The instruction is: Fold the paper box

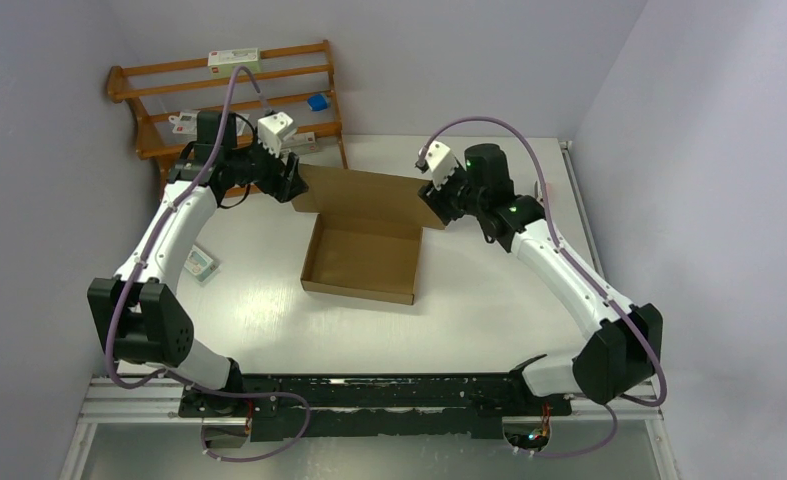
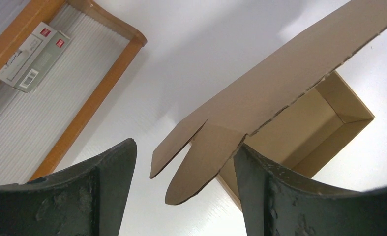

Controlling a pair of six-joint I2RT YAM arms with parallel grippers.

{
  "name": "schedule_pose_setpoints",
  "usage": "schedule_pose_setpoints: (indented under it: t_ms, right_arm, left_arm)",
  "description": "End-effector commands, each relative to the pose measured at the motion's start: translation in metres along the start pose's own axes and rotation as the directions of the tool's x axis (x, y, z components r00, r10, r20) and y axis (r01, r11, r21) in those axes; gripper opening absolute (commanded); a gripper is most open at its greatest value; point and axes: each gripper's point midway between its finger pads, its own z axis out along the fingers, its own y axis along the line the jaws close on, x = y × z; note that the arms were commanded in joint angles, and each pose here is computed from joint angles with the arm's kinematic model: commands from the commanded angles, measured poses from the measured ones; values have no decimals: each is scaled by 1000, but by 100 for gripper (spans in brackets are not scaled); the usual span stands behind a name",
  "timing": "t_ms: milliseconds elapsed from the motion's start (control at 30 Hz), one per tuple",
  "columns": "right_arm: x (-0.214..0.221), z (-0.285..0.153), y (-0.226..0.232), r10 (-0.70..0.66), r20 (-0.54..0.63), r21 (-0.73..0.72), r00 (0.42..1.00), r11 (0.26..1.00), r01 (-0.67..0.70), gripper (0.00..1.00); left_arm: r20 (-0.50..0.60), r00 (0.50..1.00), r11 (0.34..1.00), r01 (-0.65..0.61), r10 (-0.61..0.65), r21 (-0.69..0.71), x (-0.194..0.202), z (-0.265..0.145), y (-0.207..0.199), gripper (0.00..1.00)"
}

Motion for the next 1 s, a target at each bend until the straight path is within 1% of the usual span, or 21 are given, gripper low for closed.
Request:
schedule_pose_setpoints:
  t_ms: [0,133,200,267,300,367,467,567,633,700,800,900,967]
  right_arm:
    - [-5,3,-3,-12,17,-31,1000,999,12,54]
    - [-2,4,-3,-7,13,-33,1000,999,8,46]
    - [-1,5,-3,-5,9,-33,1000,999,5,40]
    - [-1,6,-3,2,9,-31,1000,1000,-1,32]
    - [-1,6,-3,4,10,-34,1000,999,-4,28]
    - [-3,6,-2,11,18,-39,1000,999,-10,24]
    - [-3,6,-3,17,19,-28,1000,999,-16,20]
    - [-3,6,-6,34,14,-12,999,999,-34,10]
    - [-5,6,-6,58,20,-11,998,998,-58,7]
    - [-8,6,-6,93,30,-10,995,996,-92,5]
    - [-11,7,-7,170,39,8,985,985,-170,0]
    - [-11,6,-9,259,44,45,965,964,-261,0]
    - [-9,5,-10,316,51,70,947,945,-319,0]
  left_arm:
    - [49,997,995,-67,63,75,-13,4,-6,75]
    - [47,998,990,-56,50,127,-8,9,-12,70]
    - [45,998,990,-51,45,130,-7,11,-12,66]
    - [37,998,992,-49,45,116,-4,11,-10,58]
    - [35,998,993,-50,46,108,-4,11,-9,50]
    - [40,998,993,-53,48,109,-3,10,-10,41]
    - [44,998,994,-56,52,97,-2,8,-11,33]
    - [46,998,994,-48,44,95,-1,8,-12,25]
    - [51,998,995,-37,32,92,-3,7,-13,19]
    - [55,998,997,-24,20,79,-4,7,-15,17]
    - [36,999,1000,13,-12,-25,-3,8,-9,14]
    - [5,996,987,86,-86,-137,2,9,-3,13]
    - [8,991,979,132,-133,-154,2,8,-6,13]
